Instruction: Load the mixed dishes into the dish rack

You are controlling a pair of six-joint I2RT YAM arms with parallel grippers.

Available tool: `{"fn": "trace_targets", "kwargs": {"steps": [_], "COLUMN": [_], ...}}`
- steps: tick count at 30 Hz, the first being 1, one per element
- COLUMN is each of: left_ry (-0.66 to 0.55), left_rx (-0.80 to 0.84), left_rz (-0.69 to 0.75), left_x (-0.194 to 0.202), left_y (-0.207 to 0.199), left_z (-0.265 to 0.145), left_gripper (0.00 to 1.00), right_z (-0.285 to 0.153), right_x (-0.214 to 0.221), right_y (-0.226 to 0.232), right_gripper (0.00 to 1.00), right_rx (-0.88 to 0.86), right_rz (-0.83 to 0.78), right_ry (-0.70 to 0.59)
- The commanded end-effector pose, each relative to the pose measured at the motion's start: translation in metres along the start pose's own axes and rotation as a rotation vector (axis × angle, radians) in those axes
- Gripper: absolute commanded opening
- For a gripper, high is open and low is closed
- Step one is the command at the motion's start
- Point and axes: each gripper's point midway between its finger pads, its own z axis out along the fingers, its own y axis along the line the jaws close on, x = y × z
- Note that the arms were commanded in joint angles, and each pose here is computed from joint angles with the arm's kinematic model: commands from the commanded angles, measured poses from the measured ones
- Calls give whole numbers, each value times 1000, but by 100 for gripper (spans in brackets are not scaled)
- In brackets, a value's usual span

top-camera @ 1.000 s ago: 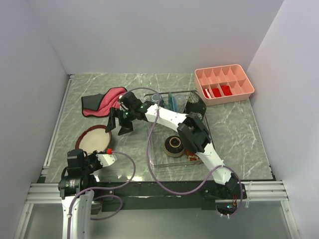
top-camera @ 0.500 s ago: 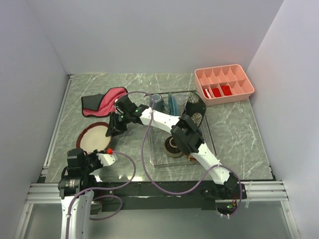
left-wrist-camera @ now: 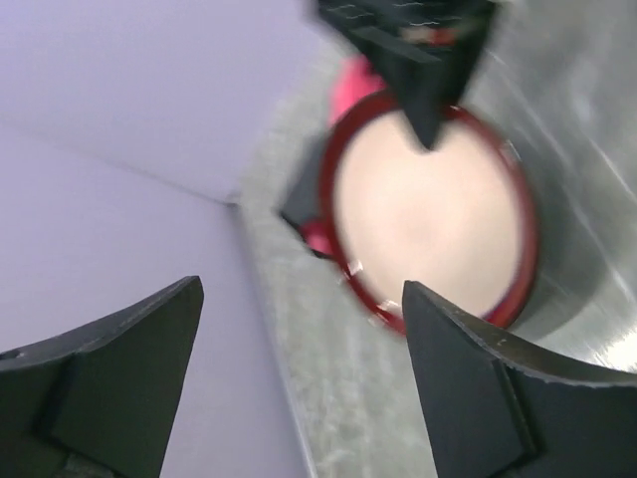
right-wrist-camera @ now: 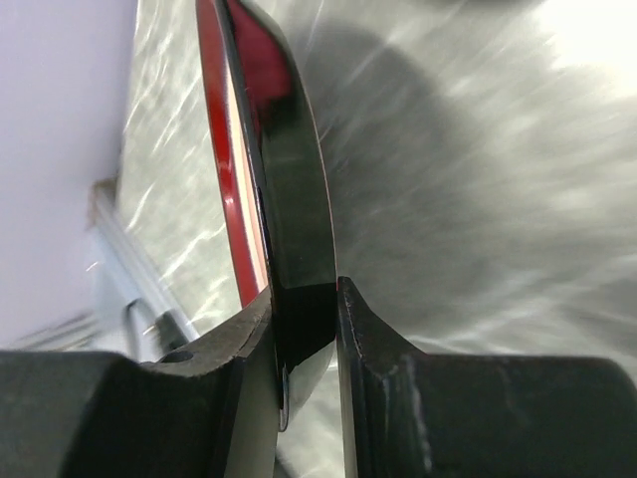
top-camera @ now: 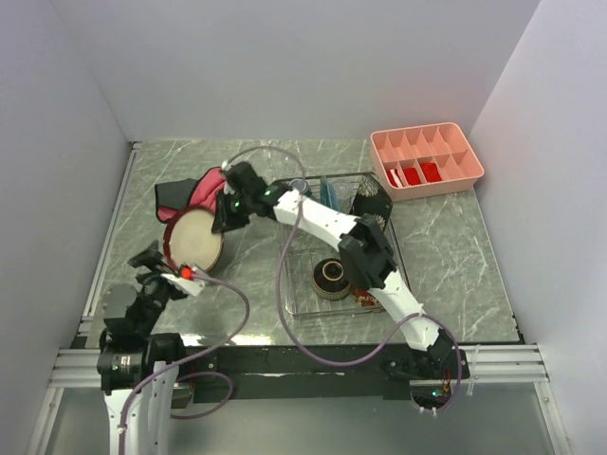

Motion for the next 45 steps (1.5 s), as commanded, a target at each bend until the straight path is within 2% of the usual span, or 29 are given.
{"fn": "trace_targets", "kwargs": {"steps": [1,2,7,8,10,12,14,18,20,26,32,38,45], "left_ry": [-66,-75,-99,-96,-64,-53,-31,-60,-47,-25,-25,-26,-21], "left_rx": [-251,-274,-354,-382,-379,-405,-395,-399,-393,-396,-353,-351,-345], "left_rz": [-176,-205,-360,-381,-452,-521,-573,-673,-701,-750,-705,-708,-681], "left_x": [-42,-48,-53,-52,-43,-38,-31,-31,-27,-22,-21,-19,-18], "left_y": [81,91,112,118,117,122,122,127,126,123,105,97,90], "left_z": [-11,-14,-8,-7,5,14,28,49,57,62,51,41,31], "left_gripper": [88,89,89,90,89,89,89,88,88,87,88,88,89], "right_z": [-164,-188,-236,-260,-282,-321,-354,-374,-390,-383,-380,-348,-332], "right_x": [-137,-148,-156,-158,-160,-162,-153,-118,-95,-51,-54,-46,-39], "right_y": [92,91,69,77,66,60,66,49,47,34,23,12,-13], "right_gripper": [0,0,0,0,0,0,0,0,0,0,0,0,0], "right_rx": [-89,-46,114,125,240,381,447,644,727,768,843,867,914], "right_rz": [-289,-297,-366,-383,-388,-366,-359,-330,-262,-188,-147,-193,-134], "right_ry": [-478,-536,-625,-668,-736,-838,-906,-944,-993,-945,-991,-892,-841]}}
